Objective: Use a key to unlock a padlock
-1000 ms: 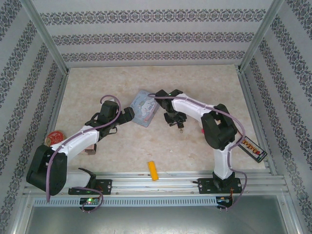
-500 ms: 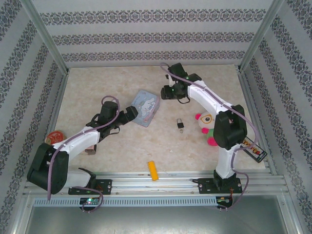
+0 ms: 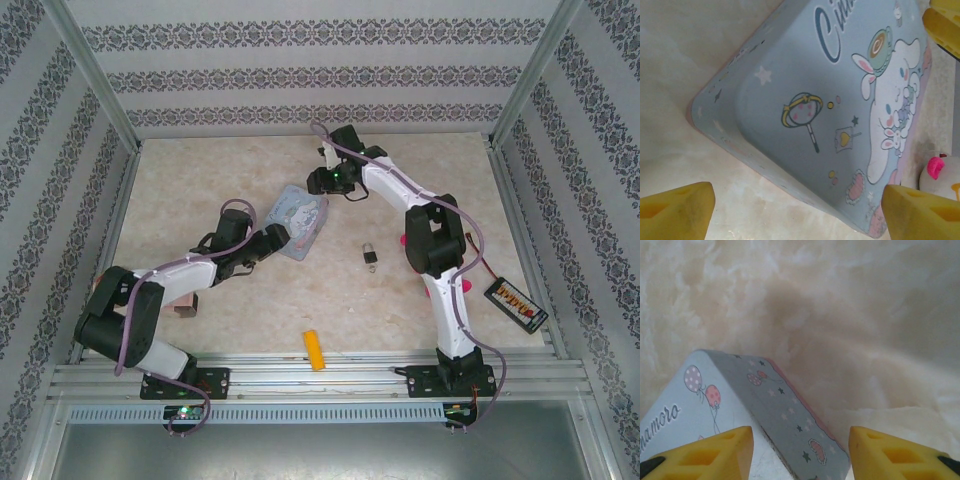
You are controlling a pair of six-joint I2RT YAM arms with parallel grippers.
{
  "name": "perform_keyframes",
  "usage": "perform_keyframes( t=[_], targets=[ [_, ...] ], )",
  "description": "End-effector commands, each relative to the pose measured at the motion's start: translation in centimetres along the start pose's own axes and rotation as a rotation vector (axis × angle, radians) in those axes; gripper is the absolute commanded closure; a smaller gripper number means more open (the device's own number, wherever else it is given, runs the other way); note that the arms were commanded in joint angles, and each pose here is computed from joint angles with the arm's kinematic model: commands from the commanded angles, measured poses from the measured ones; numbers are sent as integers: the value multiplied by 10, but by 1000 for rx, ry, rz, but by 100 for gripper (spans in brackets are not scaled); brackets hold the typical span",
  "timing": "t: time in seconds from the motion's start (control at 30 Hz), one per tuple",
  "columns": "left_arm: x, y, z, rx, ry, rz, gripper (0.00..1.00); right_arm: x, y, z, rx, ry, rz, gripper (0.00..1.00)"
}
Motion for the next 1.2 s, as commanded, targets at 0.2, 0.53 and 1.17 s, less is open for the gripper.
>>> perform_keyframes(
  t=[0.2, 0.53, 1.17],
  targets=[
    [-23, -15, -16, 85, -13, -30, 35, 26, 5, -1, -49, -53, 33, 60],
    [-45, -28, -13, 97, -9, -32, 48, 80, 22, -8, 1, -204, 77, 62],
    [-55, -27, -15, 92, -28, -29, 46, 134, 49, 13, 98, -251, 27, 55]
  ],
)
Point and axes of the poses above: each hand's point on the last joint's axis, 136 mm out from that joint toward the fingers, its own y axis back along the fingers, its own z axis along the line the jaws close on, x = y × z, the point moved 9 cm from there along y, back along the fingers, and after that the axes turned 2 degrees about -y, right-handed, at the moved point
